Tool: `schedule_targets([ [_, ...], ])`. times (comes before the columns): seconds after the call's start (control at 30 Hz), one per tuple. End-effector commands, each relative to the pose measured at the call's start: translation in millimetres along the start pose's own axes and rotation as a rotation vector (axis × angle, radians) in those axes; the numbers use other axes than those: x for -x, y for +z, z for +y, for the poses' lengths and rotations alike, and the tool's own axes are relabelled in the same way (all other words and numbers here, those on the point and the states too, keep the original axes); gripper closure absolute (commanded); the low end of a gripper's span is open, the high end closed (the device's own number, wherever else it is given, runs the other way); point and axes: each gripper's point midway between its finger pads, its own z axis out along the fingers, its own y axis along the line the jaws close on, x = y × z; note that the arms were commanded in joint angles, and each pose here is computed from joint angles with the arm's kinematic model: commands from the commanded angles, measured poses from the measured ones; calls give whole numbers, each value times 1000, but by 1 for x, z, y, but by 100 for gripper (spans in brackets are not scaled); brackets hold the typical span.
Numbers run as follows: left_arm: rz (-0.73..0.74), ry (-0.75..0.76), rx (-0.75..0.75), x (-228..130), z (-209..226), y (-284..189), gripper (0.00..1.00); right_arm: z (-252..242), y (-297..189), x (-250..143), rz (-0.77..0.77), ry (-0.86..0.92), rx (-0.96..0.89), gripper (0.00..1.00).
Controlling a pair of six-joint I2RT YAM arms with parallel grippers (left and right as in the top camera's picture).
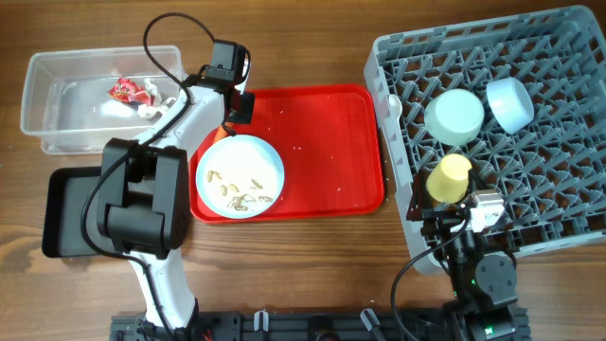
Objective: Sort waste into correct bins and load items into the dishwasher rack
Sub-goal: 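Grasp the carrot with the left gripper and drop it on the black tray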
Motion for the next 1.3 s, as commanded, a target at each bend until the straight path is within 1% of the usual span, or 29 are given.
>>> schedule_targets([
  [0.0, 17, 19, -10, -5, -3, 6, 58, 0, 0, 2, -9, 5, 1, 0],
  [0.03, 23, 19, -11, -7, -3, 7, 49, 0, 0, 2, -9, 5, 1, 0],
  [0.07, 29, 18, -11, -9, -3, 8, 44, 0, 0, 2, -9, 5, 1, 0],
  [0.13, 42, 20, -11, -13, -4, 13, 41, 0, 0, 2, -9, 5, 1, 0],
  [0.2, 59, 23, -12, -18, -5, 19, 41, 0, 0, 2, -9, 5, 1, 0],
  [0.23, 66, 24, -11, -20, -5, 23, 44, 0, 0, 2, -9, 5, 1, 0],
  [0.27, 69, 25, -11, -21, -6, 25, 51, 0, 0, 2, -9, 5, 1, 0],
  [0.3, 67, 24, -11, -20, -5, 25, 56, 0, 0, 2, -9, 5, 1, 0],
  [0.33, 63, 23, -9, -19, -5, 25, 65, 0, 0, 2, -9, 5, 1, 0],
  [0.4, 49, 22, 19, -15, 0, 22, 75, 0, 0, 2, -9, 5, 1, 0],
  [0.43, 42, 21, 49, -12, 5, 19, 80, 0, 0, 2, -9, 5, 1, 0],
  [0.47, 35, 20, 82, -9, 12, 15, 82, 0, 0, 2, -9, 5, 1, 0],
  [0.53, 13, 16, 155, -1, 26, 2, 83, 0, 0, 2, -9, 5, 1, 0],
  [0.6, -27, 5, 225, 12, 41, -20, 83, 0, 0, 2, -9, 5, 1, 0],
  [0.77, -147, -37, 262, 41, 57, -88, 76, 0, 0, 2, -9, 5, 1, 0],
  [0.8, -184, -80, 259, 45, 60, -108, 75, 0, 0, 2, -9, 5, 1, 0],
  [0.87, -221, -161, 249, 45, 64, -136, 74, 0, 0, 2, -9, 5, 1, 0],
  [0.97, -223, -292, 204, 26, 65, -178, 81, 0, 0, 2, -9, 5, 1, 0],
  [1.03, -182, -482, 201, -3, 73, -204, 81, 0, 0, 2, -9, 5, 1, 0],
  [1.07, -155, -615, 206, -21, 79, -216, 82, 0, 0, 2, -9, 5, 1, 0],
  [1.1, -112, -754, 229, -47, 89, -229, 84, 0, 0, 2, -9, 5, 1, 0],
  [1.17, -77, -840, 267, -70, 102, -236, 83, 0, 0, 2, -9, 5, 1, 0],
  [1.27, -31, -939, 329, -100, 124, -228, 82, 0, 0, 2, -9, 5, 1, 0],
])
